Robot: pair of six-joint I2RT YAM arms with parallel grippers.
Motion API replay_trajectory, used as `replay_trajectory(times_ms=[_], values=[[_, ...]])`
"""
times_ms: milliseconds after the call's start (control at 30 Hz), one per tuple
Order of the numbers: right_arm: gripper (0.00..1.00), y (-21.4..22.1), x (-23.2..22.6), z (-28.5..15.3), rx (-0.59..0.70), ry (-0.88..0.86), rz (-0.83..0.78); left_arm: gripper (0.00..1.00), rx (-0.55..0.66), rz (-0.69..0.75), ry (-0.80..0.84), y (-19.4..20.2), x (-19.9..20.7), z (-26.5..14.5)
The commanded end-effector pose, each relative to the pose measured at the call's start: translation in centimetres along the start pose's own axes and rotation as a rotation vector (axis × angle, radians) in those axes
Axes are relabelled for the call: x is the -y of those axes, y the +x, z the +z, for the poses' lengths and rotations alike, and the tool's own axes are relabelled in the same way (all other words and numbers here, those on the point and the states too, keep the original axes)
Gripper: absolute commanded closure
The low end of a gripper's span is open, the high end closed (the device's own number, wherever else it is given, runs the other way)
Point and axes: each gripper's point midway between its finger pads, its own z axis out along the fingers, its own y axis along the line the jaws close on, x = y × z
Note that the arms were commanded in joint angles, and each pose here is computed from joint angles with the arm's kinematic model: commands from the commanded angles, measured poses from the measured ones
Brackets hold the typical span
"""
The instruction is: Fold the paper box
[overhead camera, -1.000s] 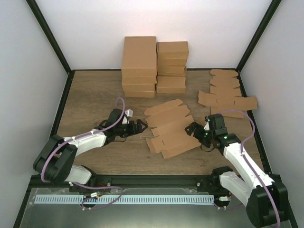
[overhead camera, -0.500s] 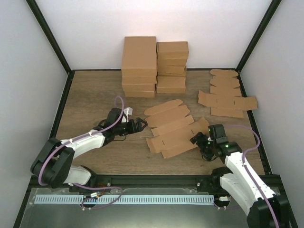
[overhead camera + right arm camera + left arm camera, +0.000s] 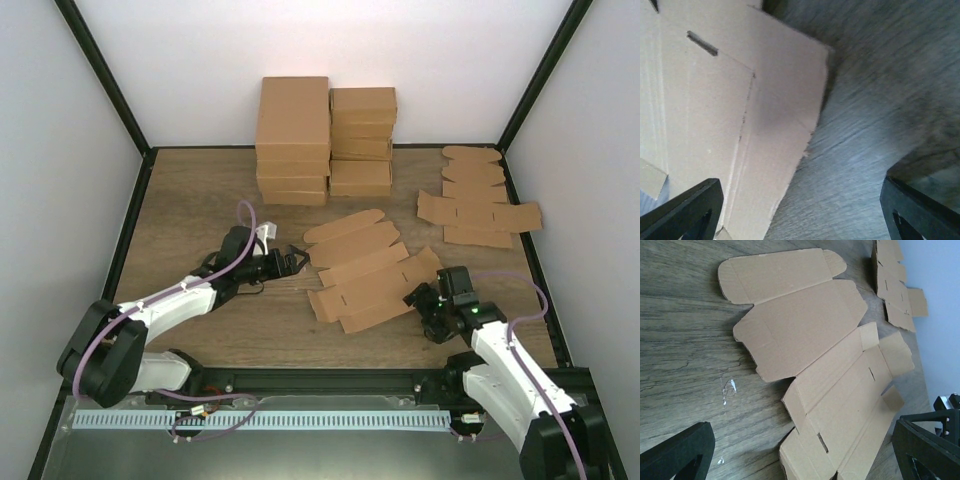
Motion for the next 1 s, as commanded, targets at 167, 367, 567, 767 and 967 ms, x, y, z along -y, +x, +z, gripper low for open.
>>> replay_trajectory(times_ms=[167, 367, 567, 767, 967], values=[[0.22, 0.9, -1.2, 1.4, -0.054, -0.107, 0.062, 0.0, 0.008, 0.011, 0.002, 0.1, 0.1, -0.3], [0.35, 0.8, -2.0, 1.5, -0.059, -0.144, 0.055, 0.0, 0.01, 0.009, -0.002, 0.0, 0.1, -0.2], [0.45, 1.1, -2.4, 2.1, -0.088, -0.161, 0.078, 0.0, 0.011, 0.013, -0.002, -0.2, 0.3, -0.2], [0.57, 0.4, -3.1, 1.9, -0.066, -0.166, 0.074, 0.0, 0.018, 0.023, -0.008, -0.6, 0.6, -0.6], [0.94, -0.3, -3.6, 1.5, -0.039, -0.159, 0.05, 0.0, 0.044, 0.031, -0.021, -1.1, 0.9, -1.5]])
